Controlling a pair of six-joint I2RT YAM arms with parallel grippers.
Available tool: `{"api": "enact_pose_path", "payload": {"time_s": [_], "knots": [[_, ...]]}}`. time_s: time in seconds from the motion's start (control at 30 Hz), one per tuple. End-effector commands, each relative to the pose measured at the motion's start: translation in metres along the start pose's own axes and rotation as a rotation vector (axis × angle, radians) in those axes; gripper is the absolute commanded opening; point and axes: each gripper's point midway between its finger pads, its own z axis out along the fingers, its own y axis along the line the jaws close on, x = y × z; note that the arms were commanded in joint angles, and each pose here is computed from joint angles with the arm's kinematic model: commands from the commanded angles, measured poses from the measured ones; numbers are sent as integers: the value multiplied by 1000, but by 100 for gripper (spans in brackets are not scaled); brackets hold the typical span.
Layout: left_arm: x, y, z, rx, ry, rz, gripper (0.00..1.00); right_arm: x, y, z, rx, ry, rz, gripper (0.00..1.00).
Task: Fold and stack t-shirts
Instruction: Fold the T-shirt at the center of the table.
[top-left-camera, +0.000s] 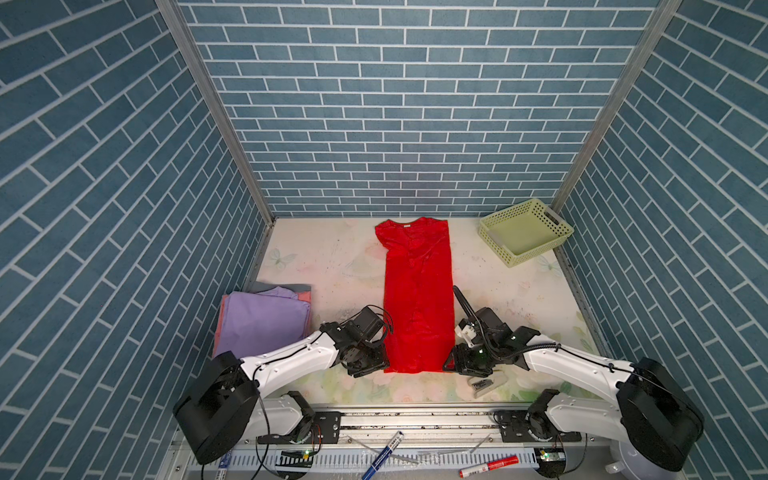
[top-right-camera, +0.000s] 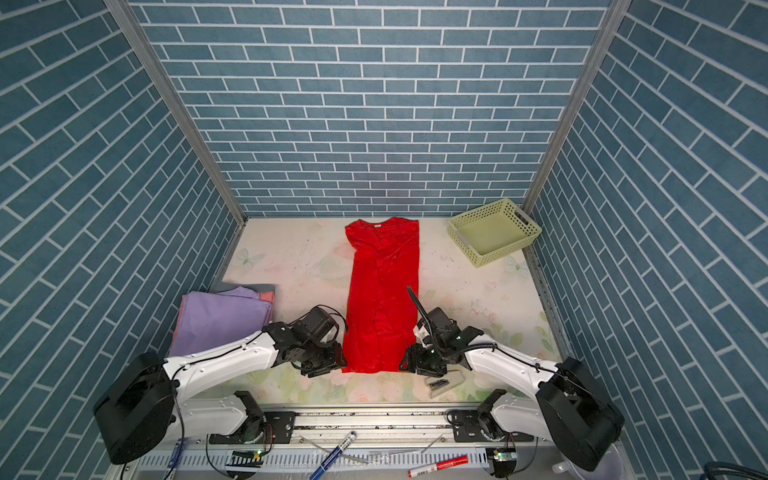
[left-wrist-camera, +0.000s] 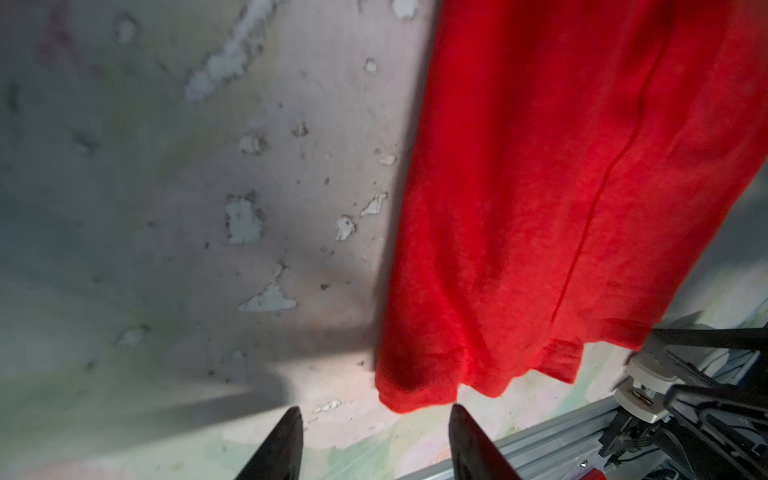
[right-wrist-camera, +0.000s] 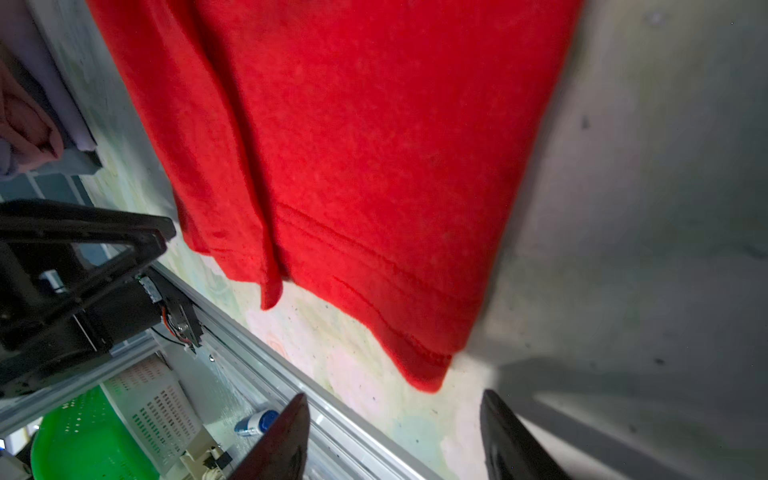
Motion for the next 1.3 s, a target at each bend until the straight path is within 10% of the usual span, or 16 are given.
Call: {"api": "enact_pose_path", "payload": {"time_s": [0.0, 0.23, 0.5, 0.83, 1.27], "knots": [[-4, -13, 10, 63, -6, 4, 58, -8, -1, 14, -32, -15, 74, 64], [-7, -23, 32, 96, 31, 14, 40, -10, -12, 31, -14, 15, 120, 55], [-2, -17, 15, 74, 18, 9, 0, -11, -19, 16, 83, -5, 93, 0], [19, -44, -34, 124, 26, 79, 0, -14, 25, -45, 62, -67, -16, 0], [-135, -103, -49, 203, -110, 104, 0, -177, 58, -64, 161, -275, -30, 0]]}}
